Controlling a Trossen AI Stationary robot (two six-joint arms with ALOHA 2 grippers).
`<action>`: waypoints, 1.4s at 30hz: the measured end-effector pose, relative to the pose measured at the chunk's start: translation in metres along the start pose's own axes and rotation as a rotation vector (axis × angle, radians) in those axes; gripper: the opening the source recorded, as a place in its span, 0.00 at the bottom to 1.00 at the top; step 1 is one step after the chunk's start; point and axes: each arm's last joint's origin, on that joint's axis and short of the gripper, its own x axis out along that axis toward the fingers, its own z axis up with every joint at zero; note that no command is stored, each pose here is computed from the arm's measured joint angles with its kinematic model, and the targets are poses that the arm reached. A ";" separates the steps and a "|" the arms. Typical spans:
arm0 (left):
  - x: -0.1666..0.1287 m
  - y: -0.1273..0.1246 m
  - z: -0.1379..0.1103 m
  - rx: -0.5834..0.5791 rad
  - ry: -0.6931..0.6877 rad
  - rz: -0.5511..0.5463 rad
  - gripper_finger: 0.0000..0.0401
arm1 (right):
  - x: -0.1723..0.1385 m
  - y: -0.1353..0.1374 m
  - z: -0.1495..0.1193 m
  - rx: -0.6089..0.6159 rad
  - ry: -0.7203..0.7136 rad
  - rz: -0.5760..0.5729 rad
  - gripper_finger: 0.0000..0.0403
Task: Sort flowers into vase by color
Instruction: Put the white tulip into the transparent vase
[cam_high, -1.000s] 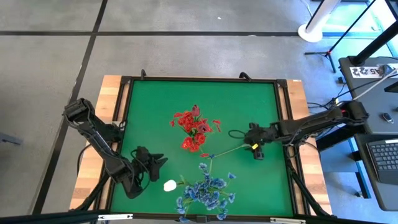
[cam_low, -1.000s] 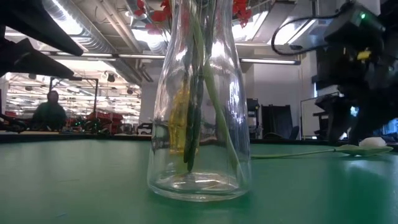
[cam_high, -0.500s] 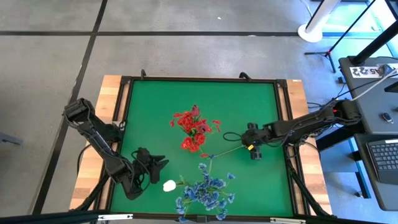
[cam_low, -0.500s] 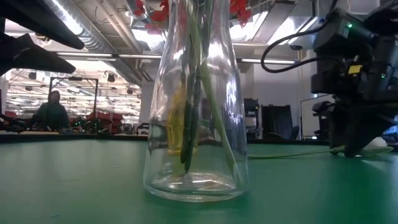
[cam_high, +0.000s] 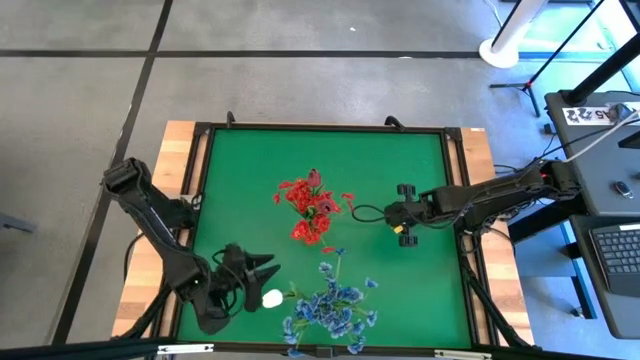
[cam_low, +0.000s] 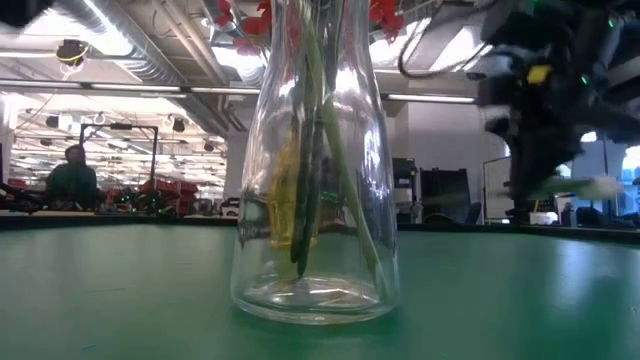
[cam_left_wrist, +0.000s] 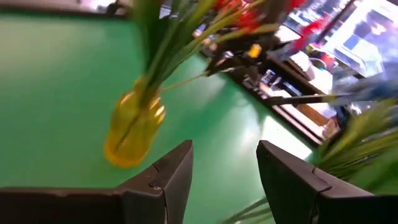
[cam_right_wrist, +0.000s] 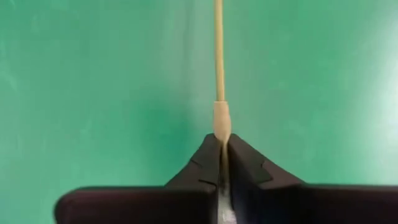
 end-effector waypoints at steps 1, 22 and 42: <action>0.000 -0.009 0.007 0.023 -0.005 -0.006 0.43 | -0.006 -0.001 0.005 0.002 -0.008 -0.015 0.03; -0.021 -0.101 0.131 0.389 -0.206 0.008 0.43 | -0.137 -0.038 0.037 0.066 0.113 -0.340 0.01; 0.021 -0.103 0.181 0.471 -0.257 0.131 0.43 | -0.268 -0.052 0.108 0.033 -0.821 0.086 0.01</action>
